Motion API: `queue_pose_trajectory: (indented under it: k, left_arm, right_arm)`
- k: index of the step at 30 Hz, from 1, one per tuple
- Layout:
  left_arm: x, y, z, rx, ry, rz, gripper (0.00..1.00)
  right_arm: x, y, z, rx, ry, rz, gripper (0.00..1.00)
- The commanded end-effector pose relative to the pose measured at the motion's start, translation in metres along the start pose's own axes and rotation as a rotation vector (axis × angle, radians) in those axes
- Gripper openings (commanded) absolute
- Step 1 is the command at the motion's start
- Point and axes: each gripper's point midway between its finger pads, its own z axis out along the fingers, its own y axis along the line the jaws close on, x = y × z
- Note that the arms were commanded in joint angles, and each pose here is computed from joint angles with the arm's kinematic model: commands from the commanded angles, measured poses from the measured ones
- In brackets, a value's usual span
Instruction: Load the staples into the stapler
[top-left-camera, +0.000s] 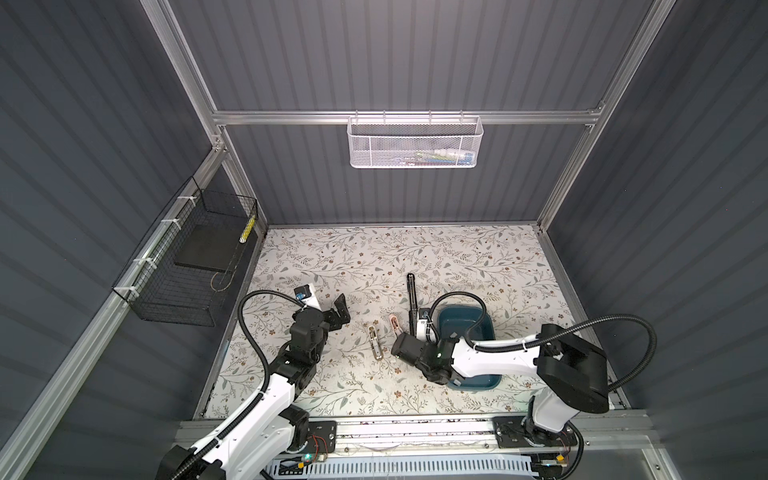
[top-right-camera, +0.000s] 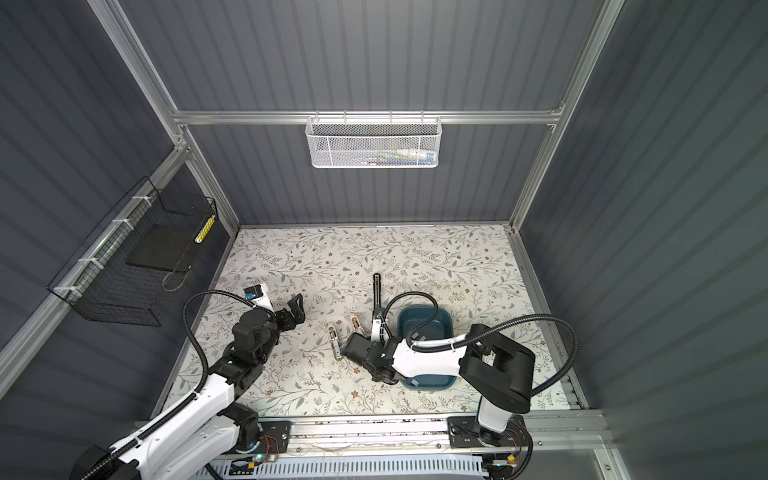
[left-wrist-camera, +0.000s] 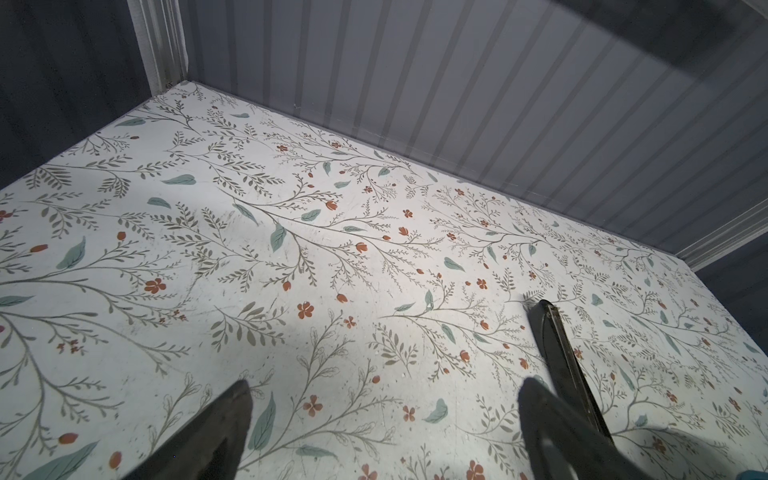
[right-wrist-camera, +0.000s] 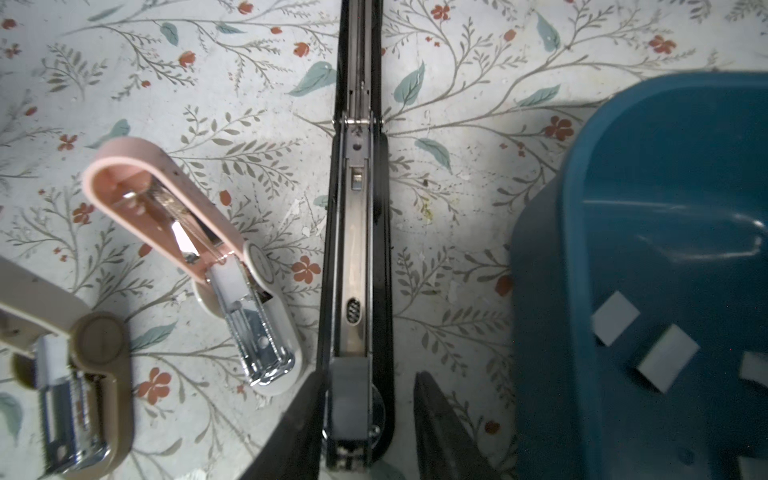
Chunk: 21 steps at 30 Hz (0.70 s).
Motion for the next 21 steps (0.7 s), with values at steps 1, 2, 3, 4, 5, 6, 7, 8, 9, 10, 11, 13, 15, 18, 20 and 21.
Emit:
queue_pose_trajectory:
  k: [1,2,3,4,5,6,7,8,9,10,11,13,15,18,20,21]
  left_arm:
    - [-0.021,-0.005,-0.002,0.006,-0.045,-0.018,1.00]
    - [-0.021,-0.006,-0.003,0.008,-0.048,-0.019,1.00]
    - [-0.022,-0.006,-0.003,0.009,-0.051,-0.020,1.00]
    - [-0.022,-0.006,-0.004,0.011,-0.052,-0.020,1.00]
    - [-0.022,-0.006,-0.004,0.011,-0.054,-0.022,1.00]
    - [-0.021,-0.006,-0.003,0.013,-0.051,-0.022,1.00]
    - [-0.022,-0.006,-0.003,0.012,-0.050,-0.021,1.00]
    - [-0.021,-0.006,-0.003,0.013,-0.047,-0.020,1.00]
    - [-0.021,-0.007,-0.003,0.013,-0.047,-0.021,1.00]
    - [-0.021,-0.006,-0.003,0.011,-0.046,-0.020,1.00]
    - [-0.022,-0.006,-0.003,0.013,-0.048,-0.021,1.00]
    - [-0.022,-0.006,-0.004,0.013,-0.052,-0.022,1.00]
    - [-0.023,-0.006,-0.005,0.011,-0.054,-0.022,1.00]
    - [-0.022,-0.005,-0.004,0.009,-0.053,-0.021,1.00]
    - [-0.021,-0.006,-0.003,0.009,-0.049,-0.020,1.00]
    - [-0.021,-0.006,-0.003,0.009,-0.048,-0.019,1.00]
  right_arm:
    - [-0.018,-0.004,-0.014,-0.017,-0.049,0.006,0.40]
    - [-0.020,-0.006,-0.016,-0.016,-0.056,0.010,0.40]
    - [-0.021,-0.008,-0.018,-0.016,-0.063,0.014,0.41]
    - [-0.022,-0.010,-0.019,-0.012,-0.068,0.017,0.41]
    - [-0.022,-0.012,-0.019,-0.010,-0.069,0.018,0.41]
    - [-0.021,-0.013,-0.018,-0.005,-0.067,0.020,0.41]
    - [-0.020,-0.014,-0.017,-0.003,-0.064,0.022,0.39]
    - [-0.019,-0.014,-0.015,0.001,-0.058,0.021,0.37]
    - [-0.018,-0.014,-0.013,0.003,-0.052,0.020,0.34]
    - [-0.016,-0.014,-0.010,0.007,-0.044,0.017,0.31]
    - [-0.015,-0.013,-0.008,0.010,-0.036,0.016,0.29]
    - [-0.013,-0.012,-0.004,0.011,-0.023,0.017,0.27]
    - [-0.010,-0.012,0.001,0.011,-0.010,0.019,0.25]
    - [-0.007,-0.012,0.005,0.012,0.002,0.021,0.24]
    - [-0.005,-0.013,0.008,0.017,0.010,0.021,0.23]
    - [-0.003,-0.013,0.009,0.017,0.013,0.020,0.23]
